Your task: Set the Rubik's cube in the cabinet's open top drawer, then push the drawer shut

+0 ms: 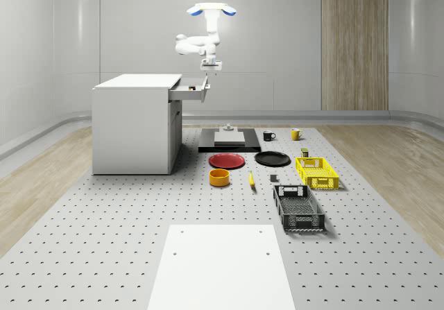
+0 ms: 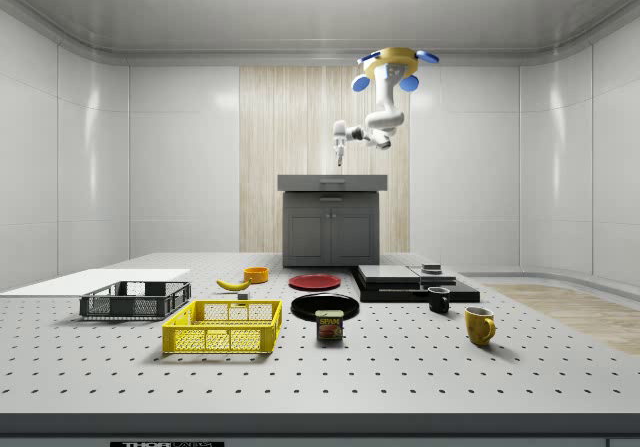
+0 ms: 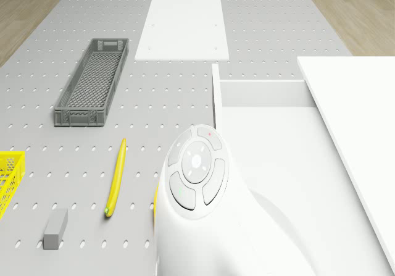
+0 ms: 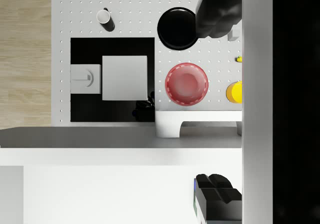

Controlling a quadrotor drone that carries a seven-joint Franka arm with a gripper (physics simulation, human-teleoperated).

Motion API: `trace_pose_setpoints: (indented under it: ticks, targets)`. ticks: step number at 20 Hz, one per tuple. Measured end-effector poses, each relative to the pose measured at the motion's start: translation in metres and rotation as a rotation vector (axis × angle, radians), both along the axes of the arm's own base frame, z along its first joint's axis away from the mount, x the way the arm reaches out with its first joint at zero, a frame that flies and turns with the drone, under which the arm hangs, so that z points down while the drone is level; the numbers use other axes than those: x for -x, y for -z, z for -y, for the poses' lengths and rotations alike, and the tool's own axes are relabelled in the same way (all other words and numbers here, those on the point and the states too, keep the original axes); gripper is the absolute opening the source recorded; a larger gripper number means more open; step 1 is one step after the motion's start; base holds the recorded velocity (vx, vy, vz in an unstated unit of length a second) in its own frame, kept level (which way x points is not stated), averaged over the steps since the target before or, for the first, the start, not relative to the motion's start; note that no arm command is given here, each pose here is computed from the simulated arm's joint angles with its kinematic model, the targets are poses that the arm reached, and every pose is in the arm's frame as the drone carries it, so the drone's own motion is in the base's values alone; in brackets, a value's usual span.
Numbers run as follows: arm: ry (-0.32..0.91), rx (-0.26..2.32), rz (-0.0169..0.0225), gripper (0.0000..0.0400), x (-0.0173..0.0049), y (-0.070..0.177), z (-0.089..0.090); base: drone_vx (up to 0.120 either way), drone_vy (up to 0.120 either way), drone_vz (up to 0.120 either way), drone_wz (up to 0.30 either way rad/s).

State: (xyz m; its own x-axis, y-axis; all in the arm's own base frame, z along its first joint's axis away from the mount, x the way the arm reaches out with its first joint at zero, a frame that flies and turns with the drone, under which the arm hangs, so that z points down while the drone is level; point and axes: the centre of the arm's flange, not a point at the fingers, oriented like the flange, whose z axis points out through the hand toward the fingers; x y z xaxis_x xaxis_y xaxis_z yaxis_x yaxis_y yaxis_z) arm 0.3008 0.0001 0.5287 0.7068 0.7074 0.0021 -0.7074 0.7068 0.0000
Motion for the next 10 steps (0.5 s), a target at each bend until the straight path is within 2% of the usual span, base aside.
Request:
trace_pose_setpoints:
  ticks: [2,9,10]
  targets:
    - [0.000,0.000,0.0000,0.0400,0.0000,0.0000,0.0000,0.000,0.120,0.000,0.000]
    - [0.000,0.000,0.0000,0.0400,0.0000,0.0000,0.0000,0.000,0.120,-0.114,0.000]
    - [0.000,0.000,0.0000,0.0400,0.0000,0.0000,0.0000,0.000,0.120,0.000,0.000]
